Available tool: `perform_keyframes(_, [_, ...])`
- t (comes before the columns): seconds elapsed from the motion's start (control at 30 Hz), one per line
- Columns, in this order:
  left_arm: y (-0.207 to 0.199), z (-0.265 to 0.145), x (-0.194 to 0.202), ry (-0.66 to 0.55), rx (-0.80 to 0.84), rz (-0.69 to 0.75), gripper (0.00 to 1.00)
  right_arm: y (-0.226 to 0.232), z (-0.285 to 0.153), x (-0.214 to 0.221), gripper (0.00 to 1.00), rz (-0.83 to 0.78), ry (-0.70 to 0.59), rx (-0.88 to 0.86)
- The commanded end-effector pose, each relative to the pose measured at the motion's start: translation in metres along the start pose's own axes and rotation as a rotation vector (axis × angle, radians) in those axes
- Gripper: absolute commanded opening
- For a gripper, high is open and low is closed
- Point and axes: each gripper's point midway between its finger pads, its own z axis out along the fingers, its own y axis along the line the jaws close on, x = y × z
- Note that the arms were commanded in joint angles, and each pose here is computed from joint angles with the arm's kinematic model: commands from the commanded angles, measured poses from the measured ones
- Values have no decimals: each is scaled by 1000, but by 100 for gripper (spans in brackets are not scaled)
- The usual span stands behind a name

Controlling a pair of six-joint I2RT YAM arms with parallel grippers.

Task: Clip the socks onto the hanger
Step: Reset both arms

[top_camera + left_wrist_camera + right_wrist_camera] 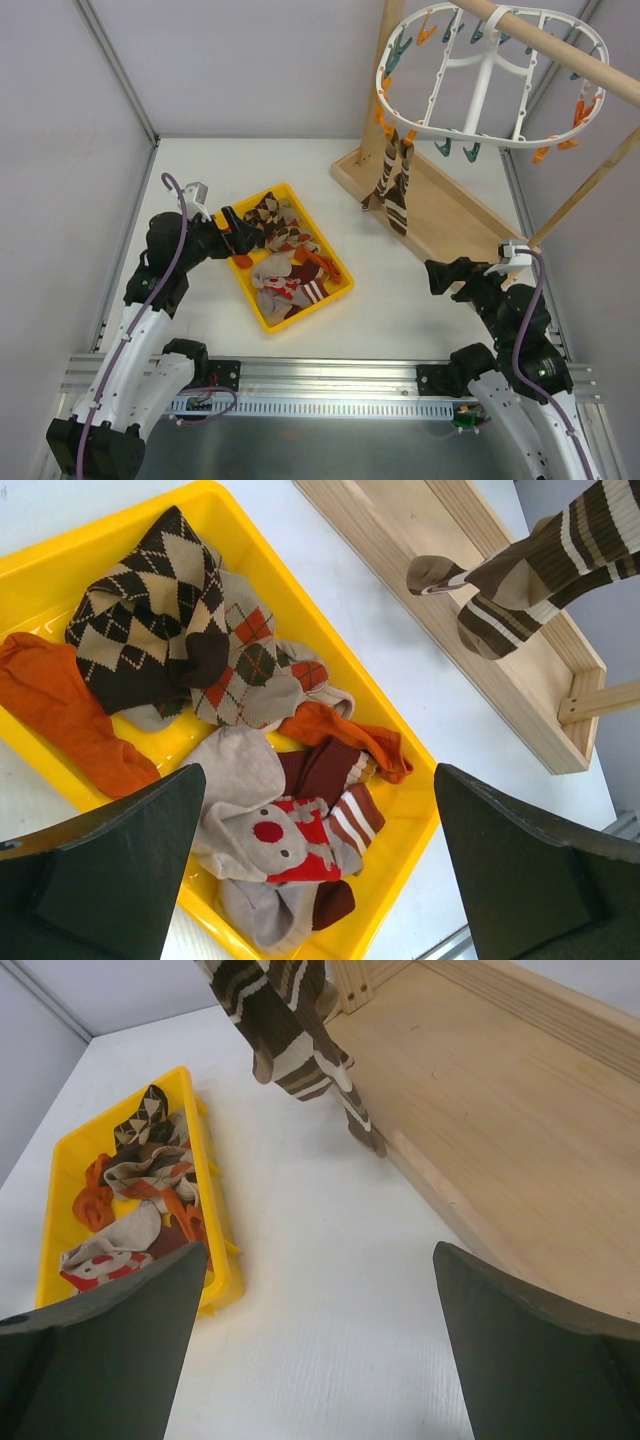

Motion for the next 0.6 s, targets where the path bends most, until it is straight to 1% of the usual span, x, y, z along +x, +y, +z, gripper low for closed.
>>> perform_keyframes(0.0, [-11,-1,-20,-50,27,45,99,4,-3,-30,100,3,-85,10])
perform_keyframes(0.03, [-11,-1,-20,-48,28,43,99,3,-3,-32,100,1,-89,16])
perform_keyframes(0.07, [-12,-1,-21,-47,29,41,99,1,-3,-33,97,0,-90,26])
perform_keyframes(0.2, [-20,0,-27,-45,59,43,99,2,-4,-37,97,-21,-88,26])
perform_keyframes(0.37, [-30,5,-31,-11,102,48,99,5,-4,-42,97,-59,-82,18])
perform_keyframes(0.5, [-43,8,-35,13,163,45,98,12,-2,-45,97,-87,-78,-15])
perform_keyframes(0.57, [-45,9,-37,10,165,48,98,18,-2,-49,97,-93,-76,-43])
